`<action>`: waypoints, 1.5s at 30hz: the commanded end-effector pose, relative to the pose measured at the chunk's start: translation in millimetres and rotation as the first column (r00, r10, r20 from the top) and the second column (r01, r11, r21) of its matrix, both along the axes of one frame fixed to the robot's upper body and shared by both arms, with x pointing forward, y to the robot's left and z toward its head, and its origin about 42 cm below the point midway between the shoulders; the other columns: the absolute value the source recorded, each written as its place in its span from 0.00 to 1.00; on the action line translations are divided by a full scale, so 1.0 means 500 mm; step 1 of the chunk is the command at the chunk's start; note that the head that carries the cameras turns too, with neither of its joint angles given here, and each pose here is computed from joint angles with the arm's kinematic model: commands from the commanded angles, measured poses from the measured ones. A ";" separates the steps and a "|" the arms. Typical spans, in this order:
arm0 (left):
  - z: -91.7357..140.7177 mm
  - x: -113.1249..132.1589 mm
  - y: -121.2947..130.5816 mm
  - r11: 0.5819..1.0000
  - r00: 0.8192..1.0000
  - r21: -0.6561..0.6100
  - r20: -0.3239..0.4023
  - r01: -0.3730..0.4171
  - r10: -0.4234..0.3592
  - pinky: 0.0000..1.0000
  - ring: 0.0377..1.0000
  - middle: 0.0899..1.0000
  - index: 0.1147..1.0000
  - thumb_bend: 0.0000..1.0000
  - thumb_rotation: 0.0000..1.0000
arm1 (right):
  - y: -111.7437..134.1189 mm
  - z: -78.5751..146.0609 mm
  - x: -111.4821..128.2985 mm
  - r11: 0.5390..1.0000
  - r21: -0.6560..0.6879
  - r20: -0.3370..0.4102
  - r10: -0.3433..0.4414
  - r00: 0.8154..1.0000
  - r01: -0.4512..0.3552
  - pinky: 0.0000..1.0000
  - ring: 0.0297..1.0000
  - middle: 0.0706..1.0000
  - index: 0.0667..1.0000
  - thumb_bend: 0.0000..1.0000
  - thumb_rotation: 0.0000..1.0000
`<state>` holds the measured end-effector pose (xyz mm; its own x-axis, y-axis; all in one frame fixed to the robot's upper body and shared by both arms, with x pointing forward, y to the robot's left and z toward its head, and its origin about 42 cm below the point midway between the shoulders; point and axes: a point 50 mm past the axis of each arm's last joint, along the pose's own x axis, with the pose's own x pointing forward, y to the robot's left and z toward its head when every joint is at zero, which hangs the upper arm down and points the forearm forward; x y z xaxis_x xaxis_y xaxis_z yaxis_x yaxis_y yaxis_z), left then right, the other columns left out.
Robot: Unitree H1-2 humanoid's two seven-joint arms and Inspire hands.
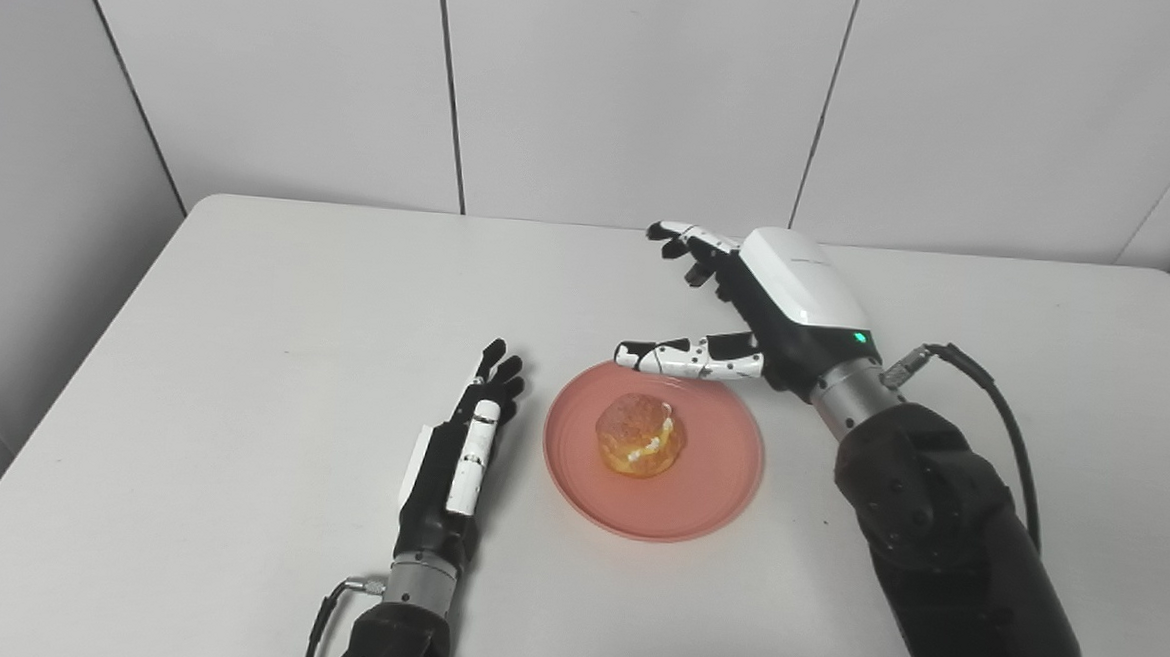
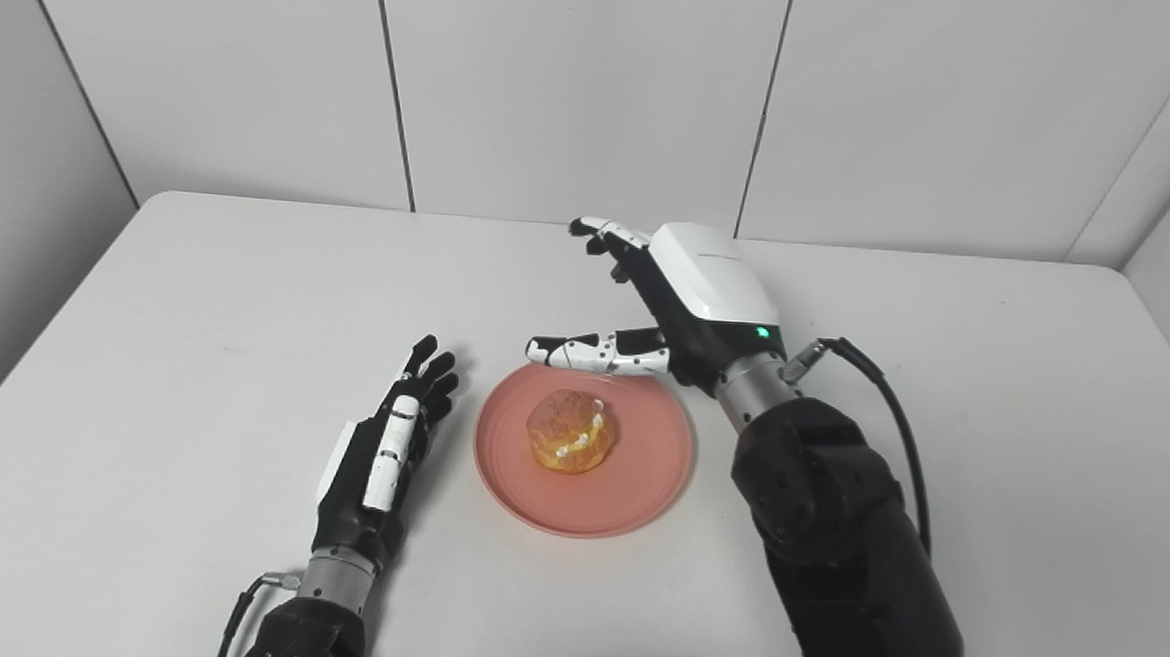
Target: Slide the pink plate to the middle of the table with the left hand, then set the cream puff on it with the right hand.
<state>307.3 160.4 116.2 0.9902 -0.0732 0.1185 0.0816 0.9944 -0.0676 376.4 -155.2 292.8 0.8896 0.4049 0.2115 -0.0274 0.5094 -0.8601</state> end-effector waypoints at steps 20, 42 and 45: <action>-0.040 -0.018 0.050 1.000 0.999 0.022 -0.042 0.000 0.001 0.93 0.93 0.95 0.95 0.47 1.00 | -0.119 -0.206 -0.107 0.779 0.588 -0.231 -0.097 0.968 0.219 0.92 0.97 0.98 1.00 0.80 1.00; -0.037 -0.031 0.071 0.999 0.999 0.047 -0.039 0.020 -0.018 0.95 0.95 0.97 0.97 0.42 1.00 | -0.094 -0.295 -0.128 0.489 0.838 -0.333 0.109 0.937 0.241 1.00 1.00 1.00 1.00 0.39 1.00; -0.040 -0.030 0.075 0.999 0.999 0.050 -0.038 0.021 -0.019 0.95 0.95 0.97 0.97 0.42 1.00 | -0.090 -0.300 -0.129 0.471 0.847 -0.334 0.113 0.936 0.246 1.00 1.00 1.00 1.00 0.34 1.00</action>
<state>305.2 186.6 114.9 0.9867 -0.1062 0.1227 0.1094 0.9938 -0.0198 310.5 -205.1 136.2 0.9919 0.1040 0.0728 -0.1088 0.9920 0.0648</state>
